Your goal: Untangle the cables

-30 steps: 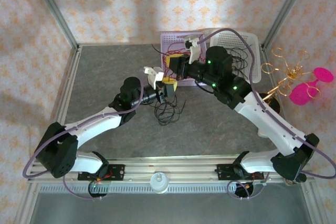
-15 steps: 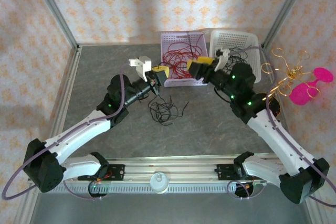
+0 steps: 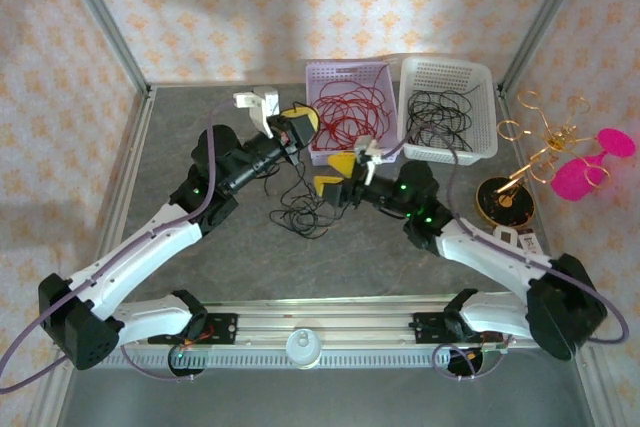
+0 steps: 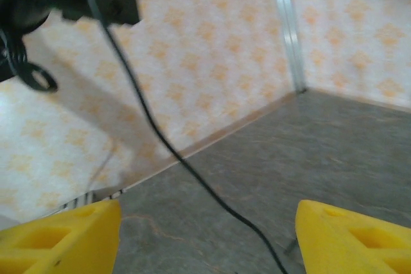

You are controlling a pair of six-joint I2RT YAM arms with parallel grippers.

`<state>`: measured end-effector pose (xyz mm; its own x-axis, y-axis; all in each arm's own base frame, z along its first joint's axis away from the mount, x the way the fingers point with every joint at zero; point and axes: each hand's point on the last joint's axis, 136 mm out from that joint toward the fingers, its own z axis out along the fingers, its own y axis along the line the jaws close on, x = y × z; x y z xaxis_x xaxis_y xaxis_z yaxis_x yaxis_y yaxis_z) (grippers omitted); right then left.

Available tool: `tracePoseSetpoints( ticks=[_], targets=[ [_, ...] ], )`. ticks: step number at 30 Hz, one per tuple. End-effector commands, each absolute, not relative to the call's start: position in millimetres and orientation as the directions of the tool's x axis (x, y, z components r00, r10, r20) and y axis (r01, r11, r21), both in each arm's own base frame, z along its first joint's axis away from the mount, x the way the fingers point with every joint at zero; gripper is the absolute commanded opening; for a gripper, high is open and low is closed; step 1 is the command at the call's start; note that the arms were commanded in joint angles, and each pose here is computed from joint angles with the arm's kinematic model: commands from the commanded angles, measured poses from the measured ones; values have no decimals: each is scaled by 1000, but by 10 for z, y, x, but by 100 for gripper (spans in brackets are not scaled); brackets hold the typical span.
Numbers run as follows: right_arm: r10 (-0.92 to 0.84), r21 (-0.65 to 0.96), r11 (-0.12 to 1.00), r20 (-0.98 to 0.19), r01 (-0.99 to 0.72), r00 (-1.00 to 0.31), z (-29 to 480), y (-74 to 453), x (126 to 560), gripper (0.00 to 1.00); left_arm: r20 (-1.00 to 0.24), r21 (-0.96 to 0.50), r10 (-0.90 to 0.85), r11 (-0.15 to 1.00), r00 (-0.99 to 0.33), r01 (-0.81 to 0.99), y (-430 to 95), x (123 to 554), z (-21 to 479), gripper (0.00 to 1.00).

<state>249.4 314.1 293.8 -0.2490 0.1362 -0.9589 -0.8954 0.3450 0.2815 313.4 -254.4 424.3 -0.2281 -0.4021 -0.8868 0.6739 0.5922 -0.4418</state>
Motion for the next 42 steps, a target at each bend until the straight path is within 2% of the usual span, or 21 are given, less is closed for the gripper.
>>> tracePoseSetpoints(
  ticks=[1,8,15,20,27,33,42],
  targets=[
    [192,169,286,-975,-943,-116,3245,3412,2464,71,-860,-464,-468,553,-204,691,-2465,3015,4628,0],
    [221,236,425,-963,-874,-153,2913,3595,3004,56,-833,-490,-513,510,-208,707,-2414,2910,4953,0],
    [138,329,499,-944,-802,-301,2048,3728,3269,30,-827,-451,-538,465,-161,762,-2370,2732,5430,0],
    [47,342,547,-924,-764,-380,1519,3794,3292,20,-834,-402,-547,509,-75,761,-2237,2664,5686,0],
    [-30,340,643,-884,-686,-467,989,3713,3381,15,-803,-292,-587,541,106,789,-1992,2404,6360,0],
    [-70,311,715,-860,-626,-506,734,3558,3405,18,-756,-228,-599,618,263,753,-1744,2276,6908,0],
    [-150,254,744,-838,-618,-525,476,3536,3444,18,-711,-152,-571,695,410,703,-1621,2238,7511,0]
  ],
)
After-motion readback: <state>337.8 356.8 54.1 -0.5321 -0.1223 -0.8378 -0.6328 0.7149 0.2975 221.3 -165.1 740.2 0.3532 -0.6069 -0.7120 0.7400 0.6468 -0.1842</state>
